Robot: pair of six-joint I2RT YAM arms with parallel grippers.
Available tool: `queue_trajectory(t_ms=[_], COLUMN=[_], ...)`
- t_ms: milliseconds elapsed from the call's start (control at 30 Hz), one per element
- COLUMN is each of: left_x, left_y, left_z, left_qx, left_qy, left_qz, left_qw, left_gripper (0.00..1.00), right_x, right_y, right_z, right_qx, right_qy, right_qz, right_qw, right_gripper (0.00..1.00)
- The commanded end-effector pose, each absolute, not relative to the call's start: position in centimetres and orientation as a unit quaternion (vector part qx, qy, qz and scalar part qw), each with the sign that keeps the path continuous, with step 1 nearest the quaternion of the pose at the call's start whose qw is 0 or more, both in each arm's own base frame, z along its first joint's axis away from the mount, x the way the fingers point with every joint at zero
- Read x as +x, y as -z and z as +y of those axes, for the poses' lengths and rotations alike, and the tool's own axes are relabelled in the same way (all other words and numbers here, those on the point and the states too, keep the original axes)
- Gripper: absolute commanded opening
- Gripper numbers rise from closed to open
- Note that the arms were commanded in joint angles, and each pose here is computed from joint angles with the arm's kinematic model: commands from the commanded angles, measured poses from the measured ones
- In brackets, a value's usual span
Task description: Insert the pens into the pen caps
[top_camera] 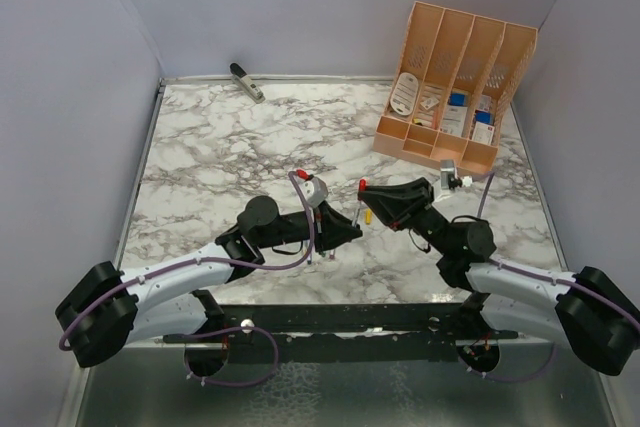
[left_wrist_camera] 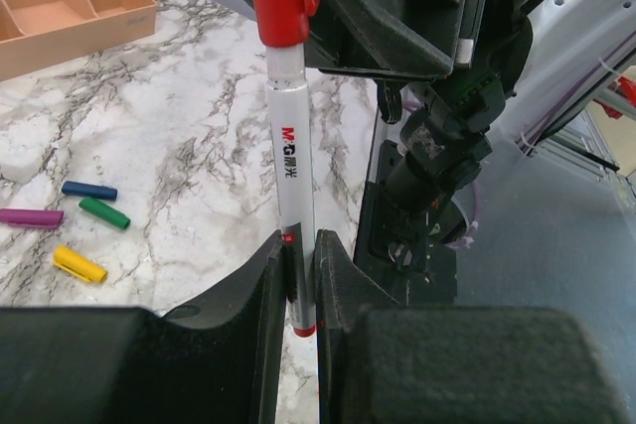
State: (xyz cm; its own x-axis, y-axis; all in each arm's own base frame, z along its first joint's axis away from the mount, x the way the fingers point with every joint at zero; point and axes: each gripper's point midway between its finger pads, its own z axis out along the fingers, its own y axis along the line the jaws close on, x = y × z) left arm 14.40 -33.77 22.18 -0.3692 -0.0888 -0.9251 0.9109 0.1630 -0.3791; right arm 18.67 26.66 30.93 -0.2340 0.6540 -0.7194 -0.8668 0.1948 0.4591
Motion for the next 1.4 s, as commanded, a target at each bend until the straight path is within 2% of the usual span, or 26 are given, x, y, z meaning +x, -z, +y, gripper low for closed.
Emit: queue_trajectory(t_ms=[0, 433, 1000, 1367], left_x=[14.9, 14.7, 15.3, 16.0], left_y=[-26.6, -31.3, -33.3, -32.1], left_z=[-34.0, -32.4, -31.8, -30.9], left_qx=[0.319, 0.288, 0.281, 0.266], left_qy=[0.573, 0.588, 0.571, 0.546], left_qz=[0.565, 0.509, 0.491, 0.519], left_qw=[0.5, 0.558, 0.594, 0.601], left_gripper=[0.0, 0.0, 0.0, 0.0], right_x=[17.9, 17.7, 16.6, 16.7], right_y=[-28.9, -25.4, -18.1, -19.7], right_z=[27.3, 28.3, 30.1, 29.6], right_qx=[-0.136, -0.156, -0.172, -0.174], right_qy=[-0.63, -0.616, -0.579, -0.57], right_qz=[0.491, 0.538, 0.63, 0.621], right_qw=[0.586, 0.554, 0.488, 0.509], right_gripper=[0.01, 0.01, 0.01, 0.01])
